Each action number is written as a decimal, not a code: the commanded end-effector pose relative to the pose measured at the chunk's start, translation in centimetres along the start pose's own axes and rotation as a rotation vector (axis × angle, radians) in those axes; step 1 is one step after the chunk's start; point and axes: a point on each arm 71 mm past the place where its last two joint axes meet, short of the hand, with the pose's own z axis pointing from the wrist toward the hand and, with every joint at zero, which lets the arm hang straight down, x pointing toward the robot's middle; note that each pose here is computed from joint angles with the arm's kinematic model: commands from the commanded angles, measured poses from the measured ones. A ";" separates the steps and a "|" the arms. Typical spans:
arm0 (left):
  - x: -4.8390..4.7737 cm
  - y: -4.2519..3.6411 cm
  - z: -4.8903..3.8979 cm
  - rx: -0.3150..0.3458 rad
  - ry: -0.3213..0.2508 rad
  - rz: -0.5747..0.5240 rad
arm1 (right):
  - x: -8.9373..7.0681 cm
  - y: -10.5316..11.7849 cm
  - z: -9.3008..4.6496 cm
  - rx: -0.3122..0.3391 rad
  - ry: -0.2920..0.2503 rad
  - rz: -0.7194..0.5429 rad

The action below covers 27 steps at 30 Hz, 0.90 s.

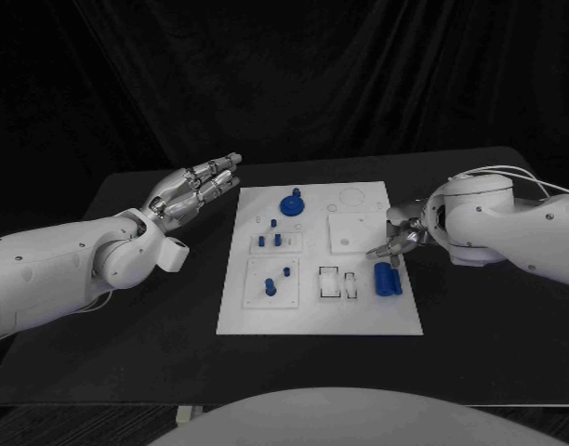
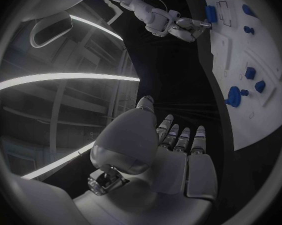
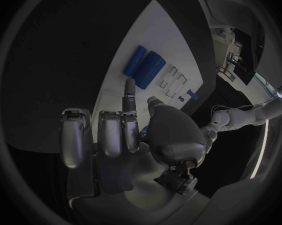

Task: Assemble the parts on the task board

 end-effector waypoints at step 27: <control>0.18 -0.02 0.08 0.011 0.013 -0.014 | 0.6 0.7 0.7 -0.004 0.021 0.018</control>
